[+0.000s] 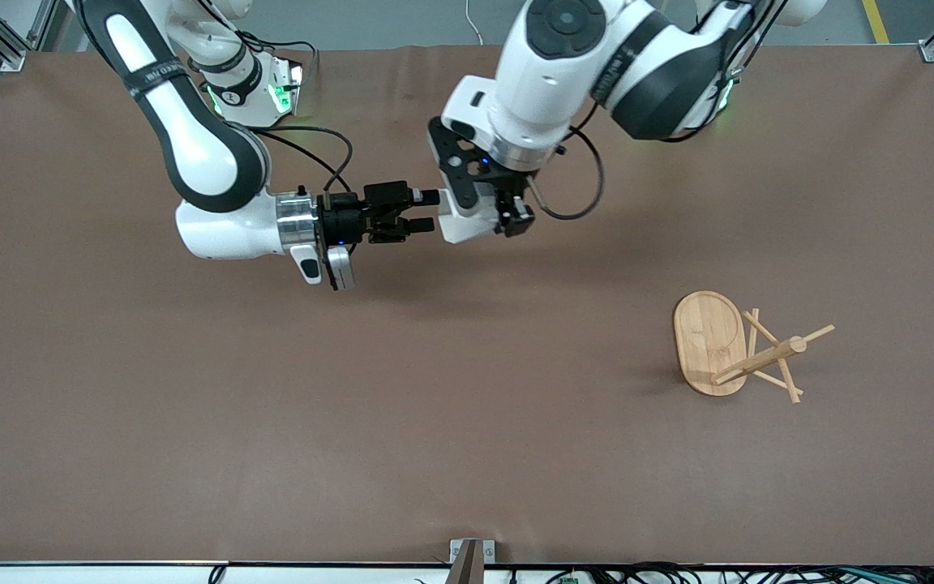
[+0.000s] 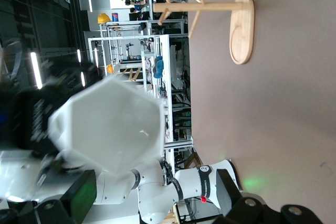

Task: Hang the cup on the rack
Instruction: 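Open the right gripper and pull it away from the cup, then carry the cup with the left gripper toward the wooden rack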

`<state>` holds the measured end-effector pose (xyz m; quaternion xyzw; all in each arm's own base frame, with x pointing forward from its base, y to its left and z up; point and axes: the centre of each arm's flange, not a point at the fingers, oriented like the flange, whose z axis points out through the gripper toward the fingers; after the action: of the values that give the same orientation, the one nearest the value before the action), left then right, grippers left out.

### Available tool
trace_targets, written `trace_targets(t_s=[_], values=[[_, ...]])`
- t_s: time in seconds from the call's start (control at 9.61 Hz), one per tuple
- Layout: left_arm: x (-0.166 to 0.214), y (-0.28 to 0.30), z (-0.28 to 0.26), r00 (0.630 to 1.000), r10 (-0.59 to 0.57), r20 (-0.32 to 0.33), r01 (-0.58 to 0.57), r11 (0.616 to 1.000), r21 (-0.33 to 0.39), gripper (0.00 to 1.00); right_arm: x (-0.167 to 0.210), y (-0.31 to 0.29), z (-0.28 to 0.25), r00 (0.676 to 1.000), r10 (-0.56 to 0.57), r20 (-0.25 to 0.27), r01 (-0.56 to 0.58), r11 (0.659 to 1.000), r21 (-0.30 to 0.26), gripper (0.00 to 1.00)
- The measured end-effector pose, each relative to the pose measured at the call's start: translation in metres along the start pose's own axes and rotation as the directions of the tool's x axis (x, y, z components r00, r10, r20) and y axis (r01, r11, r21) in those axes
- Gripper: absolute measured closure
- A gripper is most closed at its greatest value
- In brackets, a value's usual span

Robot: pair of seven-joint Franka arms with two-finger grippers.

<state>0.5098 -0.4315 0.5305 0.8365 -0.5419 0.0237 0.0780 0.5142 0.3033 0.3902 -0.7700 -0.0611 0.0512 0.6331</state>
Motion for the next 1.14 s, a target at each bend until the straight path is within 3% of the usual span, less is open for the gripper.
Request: trace_targets(t_s=[0.31,0.52,0.73,0.83,0.94,1.04,1.14], values=[[-0.041,-0.068,-0.022,0.989,-0.150,-0.016,0.150,0.988,0.021,0.25,0.026,-0.017,-0.108,0.997,-0.078,0.001,0.075,0.965,-0.251,0.00],[-0.062,-0.090,-0.037,0.972,-0.234,-0.021,0.235,0.972,0.029,0.25,0.034,0.001,-0.185,0.997,-0.083,0.003,0.076,0.886,-0.457,0.00],[-0.085,-0.104,-0.053,0.941,-0.339,-0.005,0.339,0.940,0.031,0.25,0.034,0.016,-0.253,0.996,-0.086,-0.003,0.067,0.792,-0.607,0.00],[-0.090,-0.106,-0.060,0.921,-0.390,-0.006,0.390,0.920,0.034,0.25,0.033,0.019,-0.279,0.996,-0.086,0.017,0.074,0.728,-0.682,0.00],[-0.094,-0.106,-0.065,0.906,-0.424,-0.005,0.424,0.905,0.037,0.25,0.030,0.021,-0.301,0.996,-0.073,0.050,0.085,0.642,-0.762,0.00],[-0.101,-0.110,-0.069,0.888,-0.459,0.000,0.459,0.888,0.040,0.25,0.028,0.022,-0.319,0.995,-0.054,0.085,0.101,0.543,-0.834,0.00],[-0.113,-0.119,-0.068,0.864,-0.503,0.018,0.502,0.864,0.042,0.25,0.029,0.017,-0.332,0.996,-0.030,0.085,0.089,0.446,-0.891,0.00]])
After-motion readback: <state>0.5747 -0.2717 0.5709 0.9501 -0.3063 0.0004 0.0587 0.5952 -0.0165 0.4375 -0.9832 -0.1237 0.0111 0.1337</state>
